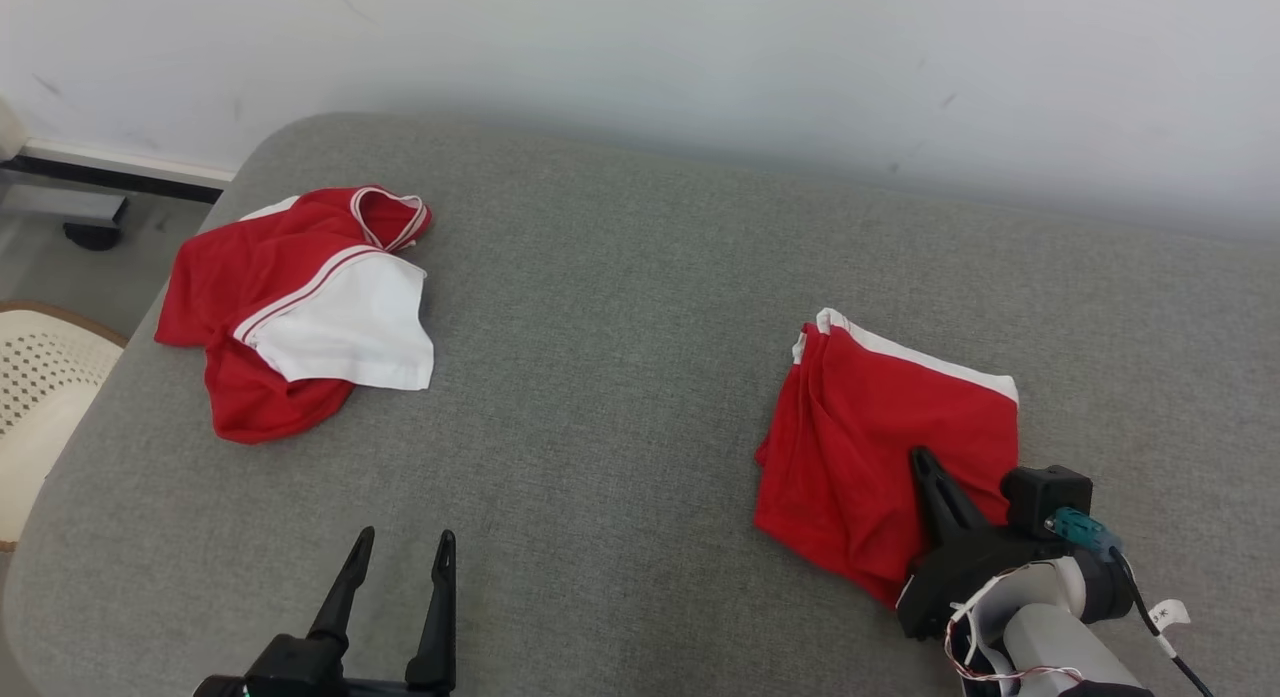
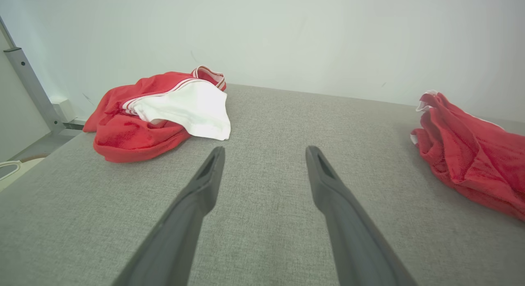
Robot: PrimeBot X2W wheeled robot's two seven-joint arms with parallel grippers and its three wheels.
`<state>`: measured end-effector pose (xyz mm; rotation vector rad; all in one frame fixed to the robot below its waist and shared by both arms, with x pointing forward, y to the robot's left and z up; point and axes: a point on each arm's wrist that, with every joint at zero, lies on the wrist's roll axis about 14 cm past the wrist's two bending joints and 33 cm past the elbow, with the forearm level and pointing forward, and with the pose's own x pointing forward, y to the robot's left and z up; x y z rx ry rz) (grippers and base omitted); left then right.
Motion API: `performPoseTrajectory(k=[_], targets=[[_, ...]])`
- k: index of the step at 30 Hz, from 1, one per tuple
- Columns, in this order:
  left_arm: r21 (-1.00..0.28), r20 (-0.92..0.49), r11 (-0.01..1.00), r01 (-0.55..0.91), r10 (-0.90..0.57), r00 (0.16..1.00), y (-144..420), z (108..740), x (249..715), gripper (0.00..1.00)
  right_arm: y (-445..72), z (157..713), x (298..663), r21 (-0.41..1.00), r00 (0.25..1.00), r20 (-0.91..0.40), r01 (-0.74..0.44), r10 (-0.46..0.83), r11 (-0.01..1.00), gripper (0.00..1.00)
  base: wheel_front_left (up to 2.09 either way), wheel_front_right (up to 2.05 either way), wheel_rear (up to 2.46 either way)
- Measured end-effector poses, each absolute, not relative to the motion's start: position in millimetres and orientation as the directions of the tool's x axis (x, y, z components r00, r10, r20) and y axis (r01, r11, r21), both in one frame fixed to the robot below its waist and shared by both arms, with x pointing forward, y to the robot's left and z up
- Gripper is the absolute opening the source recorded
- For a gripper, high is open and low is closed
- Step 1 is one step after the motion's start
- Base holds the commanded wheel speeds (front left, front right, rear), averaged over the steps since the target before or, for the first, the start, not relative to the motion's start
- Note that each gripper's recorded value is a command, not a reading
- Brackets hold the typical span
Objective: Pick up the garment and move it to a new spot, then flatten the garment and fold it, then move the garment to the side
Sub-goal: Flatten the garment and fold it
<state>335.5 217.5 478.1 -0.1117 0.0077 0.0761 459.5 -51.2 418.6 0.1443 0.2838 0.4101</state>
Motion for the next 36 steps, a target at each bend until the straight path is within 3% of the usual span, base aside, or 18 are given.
performPoseTrajectory(k=[21,28,36], targets=[[-0.115,-0.007,0.989,-0.093,0.093,0.996,222.4,480.2,331.6,1.0,40.7,432.6,425.8,0.256,0.76,-0.191,-0.572,0.621,0.779,0.0,0.0,0.0,0.0],[-0.117,-0.003,0.99,-0.08,0.08,0.997,218.1,480.2,329.8,1.0,28.1,462.9,430.9,0.28,0.806,-0.091,-0.542,0.584,0.792,0.0,0.0,0.0,0.0],[-0.114,0.017,0.993,-0.036,0.038,0.999,206.0,485.2,334.5,1.0,-50.8,488.7,440.7,0.25,0.919,0.005,-0.383,0.394,0.889,0.0,0.0,0.0,0.0]])
